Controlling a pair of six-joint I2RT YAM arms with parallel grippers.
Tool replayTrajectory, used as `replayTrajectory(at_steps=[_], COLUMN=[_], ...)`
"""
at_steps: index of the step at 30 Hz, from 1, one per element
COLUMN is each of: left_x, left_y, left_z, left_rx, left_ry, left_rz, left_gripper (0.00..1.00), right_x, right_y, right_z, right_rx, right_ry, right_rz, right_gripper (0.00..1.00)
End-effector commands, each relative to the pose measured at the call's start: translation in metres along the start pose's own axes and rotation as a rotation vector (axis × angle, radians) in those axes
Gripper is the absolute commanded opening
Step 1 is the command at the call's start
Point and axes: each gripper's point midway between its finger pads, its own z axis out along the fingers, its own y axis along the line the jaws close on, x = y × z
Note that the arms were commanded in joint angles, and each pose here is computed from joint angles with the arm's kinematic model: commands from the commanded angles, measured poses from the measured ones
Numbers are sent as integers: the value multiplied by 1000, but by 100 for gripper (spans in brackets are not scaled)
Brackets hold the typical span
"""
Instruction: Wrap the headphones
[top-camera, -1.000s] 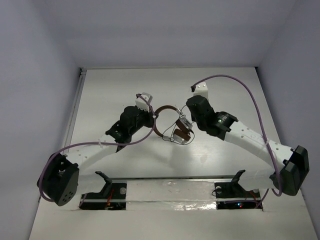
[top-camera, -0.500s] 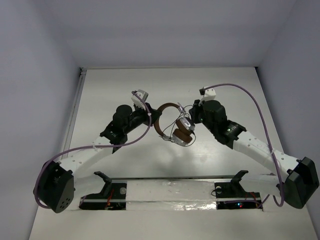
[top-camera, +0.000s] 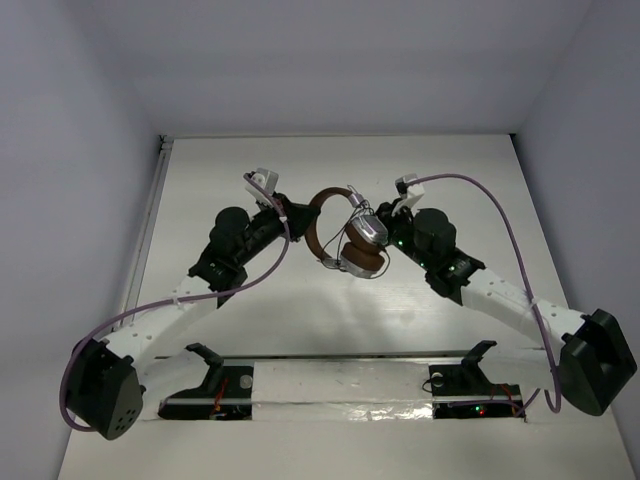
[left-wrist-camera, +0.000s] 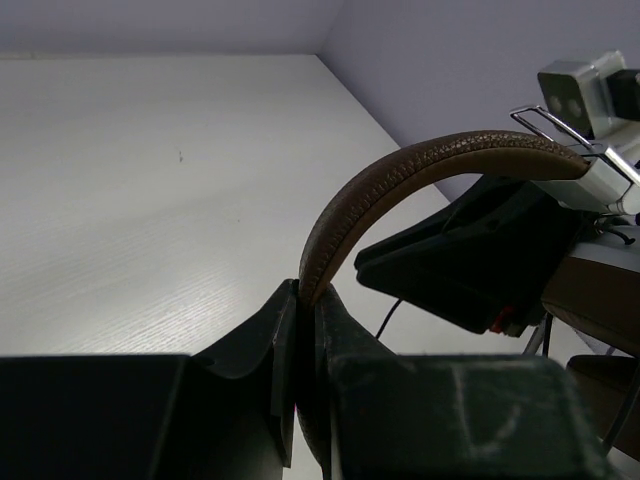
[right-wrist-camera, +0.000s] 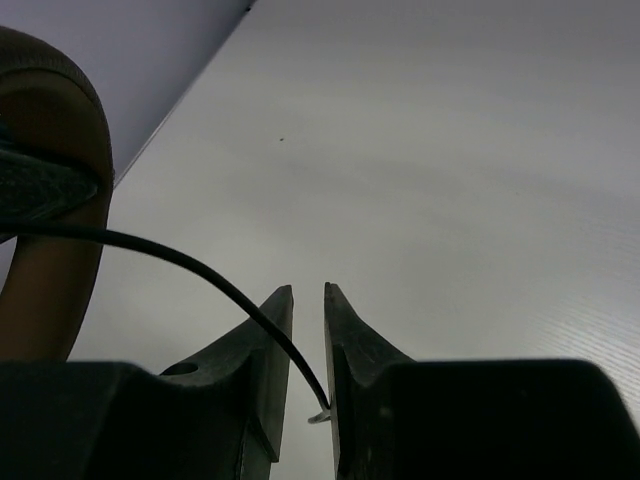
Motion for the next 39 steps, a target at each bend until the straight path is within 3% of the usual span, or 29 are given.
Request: replayTrajectory(at_steps=[1, 13, 16, 28, 33, 39], left_x=[-72, -108, -111, -128, -131, -124], left_y=[-34, -29, -24, 14, 26, 57], left_z=[-7, -13, -13, -15, -15, -15], left_rx=[73, 2, -33, -176, -222, -356], left_ry=[-202, -258, -266, -372, -404, -442], left_rz=[-17, -83, -114, -248, -276, -303], left_gripper=[0, 0, 0, 0, 0, 0], right_x=[-20, 13, 17, 46, 50, 59], right_y=[19, 18, 18, 21, 20, 32], right_z=[4, 18, 18, 15, 14, 7], right_rx=[-102, -136, -143, -182, -173, -173], right_ry=[-94, -31, -19, 50, 70, 121], right_rz=[24, 60, 72, 166, 180, 195], right_gripper=[25, 23, 16, 22, 0, 0])
